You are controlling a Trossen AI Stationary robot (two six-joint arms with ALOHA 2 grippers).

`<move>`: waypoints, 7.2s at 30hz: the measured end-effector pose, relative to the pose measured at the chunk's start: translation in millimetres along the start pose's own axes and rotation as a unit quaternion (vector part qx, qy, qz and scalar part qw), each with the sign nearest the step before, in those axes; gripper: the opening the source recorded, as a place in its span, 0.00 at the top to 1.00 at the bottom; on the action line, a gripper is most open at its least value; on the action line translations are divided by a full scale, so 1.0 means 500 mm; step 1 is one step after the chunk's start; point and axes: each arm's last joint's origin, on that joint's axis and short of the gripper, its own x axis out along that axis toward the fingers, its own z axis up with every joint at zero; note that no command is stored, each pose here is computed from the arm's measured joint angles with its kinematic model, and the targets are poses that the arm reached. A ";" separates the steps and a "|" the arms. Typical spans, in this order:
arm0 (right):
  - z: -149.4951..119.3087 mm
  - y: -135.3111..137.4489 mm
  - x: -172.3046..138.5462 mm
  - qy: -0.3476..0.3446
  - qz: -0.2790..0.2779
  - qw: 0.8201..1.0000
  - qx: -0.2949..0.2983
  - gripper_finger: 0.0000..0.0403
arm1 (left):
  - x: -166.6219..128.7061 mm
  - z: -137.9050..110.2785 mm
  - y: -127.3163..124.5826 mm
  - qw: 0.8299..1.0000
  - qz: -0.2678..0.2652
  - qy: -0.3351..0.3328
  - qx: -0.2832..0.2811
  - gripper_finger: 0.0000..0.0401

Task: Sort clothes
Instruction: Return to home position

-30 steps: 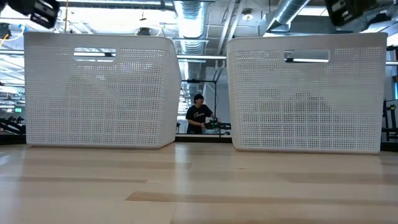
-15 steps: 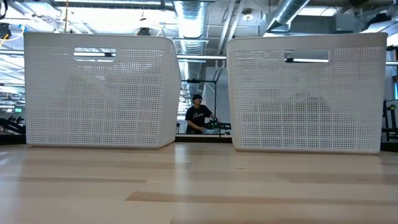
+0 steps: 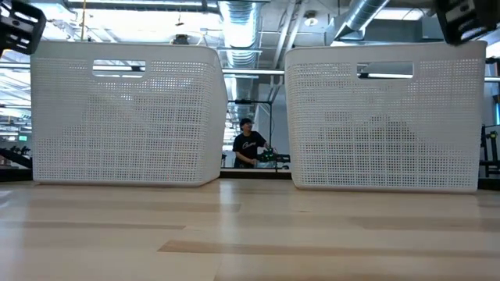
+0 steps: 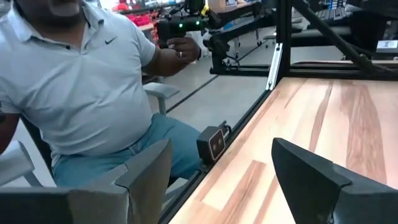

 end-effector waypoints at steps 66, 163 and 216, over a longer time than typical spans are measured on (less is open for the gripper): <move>-0.114 -0.103 -0.119 0.016 -0.094 0.992 -0.086 0.28 | -0.010 -0.049 0.034 0.958 0.277 0.040 -0.068 0.61; -0.064 -0.090 -0.252 -0.009 -0.065 0.997 -0.037 0.28 | -0.013 -0.043 0.036 0.935 0.338 0.063 0.085 0.61; -0.064 -0.090 -0.252 -0.009 -0.065 0.997 -0.037 0.28 | -0.013 -0.044 0.036 0.935 0.338 0.063 0.085 0.61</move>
